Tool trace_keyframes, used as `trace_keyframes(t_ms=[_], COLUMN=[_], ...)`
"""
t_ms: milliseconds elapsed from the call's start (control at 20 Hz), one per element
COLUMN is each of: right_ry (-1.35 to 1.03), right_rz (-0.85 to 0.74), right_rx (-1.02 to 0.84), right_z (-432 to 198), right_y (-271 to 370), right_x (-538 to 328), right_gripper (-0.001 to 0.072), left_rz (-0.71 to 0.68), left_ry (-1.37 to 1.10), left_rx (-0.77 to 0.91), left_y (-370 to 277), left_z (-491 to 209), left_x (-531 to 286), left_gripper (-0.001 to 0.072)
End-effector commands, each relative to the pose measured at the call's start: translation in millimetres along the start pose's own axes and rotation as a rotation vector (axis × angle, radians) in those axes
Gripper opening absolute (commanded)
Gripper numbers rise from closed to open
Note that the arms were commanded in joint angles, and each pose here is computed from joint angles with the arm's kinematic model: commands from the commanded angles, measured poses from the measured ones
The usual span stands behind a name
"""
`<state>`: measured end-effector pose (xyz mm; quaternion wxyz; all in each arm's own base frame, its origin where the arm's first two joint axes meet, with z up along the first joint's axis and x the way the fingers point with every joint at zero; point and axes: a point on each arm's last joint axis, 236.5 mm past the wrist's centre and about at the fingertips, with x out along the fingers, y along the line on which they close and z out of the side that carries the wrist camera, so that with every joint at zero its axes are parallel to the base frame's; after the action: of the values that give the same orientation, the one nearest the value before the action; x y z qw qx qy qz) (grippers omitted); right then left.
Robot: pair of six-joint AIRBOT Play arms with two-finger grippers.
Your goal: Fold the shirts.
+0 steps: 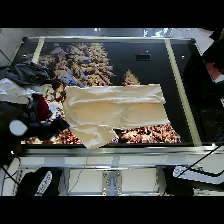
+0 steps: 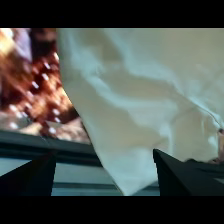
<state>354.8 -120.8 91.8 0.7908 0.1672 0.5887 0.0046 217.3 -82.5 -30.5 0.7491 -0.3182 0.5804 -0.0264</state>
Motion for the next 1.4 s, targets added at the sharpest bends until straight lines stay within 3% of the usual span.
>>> trace_keyframes(t_ms=[0,350,900,1000,1050,1100,1300,1350], right_ry=[-0.042,-0.193,-0.193,-0.199,-0.201,-0.200,-0.010,0.078], right_rz=[0.070,0.284,0.304,0.301,0.299,0.290,0.078,0.036], right_rx=[0.056,0.037,-0.014,-0.026,-0.027,-0.028,-0.016,0.024], right_z=[-5.8,28.5,20.2,19.9,19.9,19.4,-26.8,-53.5], right_y=[5.1,55.2,67.1,68.2,68.0,66.2,11.1,-8.0], right_x=[6.3,-8.8,-21.4,-23.9,-24.6,-24.4,3.2,18.2], right_gripper=[0.0383,0.0383,0.0359,0.0227,0.0227,0.0227,0.0231,0.0267], left_rz=[-0.210,-0.176,-0.169,-0.185,-0.186,-0.187,-0.205,-0.215], left_ry=[0.106,0.151,0.198,0.147,0.130,0.124,0.144,0.136], left_rx=[-0.232,-0.166,-0.225,-0.244,-0.245,-0.245,-0.226,-0.221], left_y=[-11.9,-11.0,-26.0,-30.1,-30.5,-30.5,-35.9,-38.4], left_z=[-64.7,-78.0,-89.0,-77.2,-73.0,-71.5,-76.3,-74.7], left_x=[28.7,49.5,96.7,98.5,98.7,98.8,94.6,92.5], left_gripper=[0.0570,0.0570,0.0556,0.0364,0.0222,0.0017,0.0014,0.0014])
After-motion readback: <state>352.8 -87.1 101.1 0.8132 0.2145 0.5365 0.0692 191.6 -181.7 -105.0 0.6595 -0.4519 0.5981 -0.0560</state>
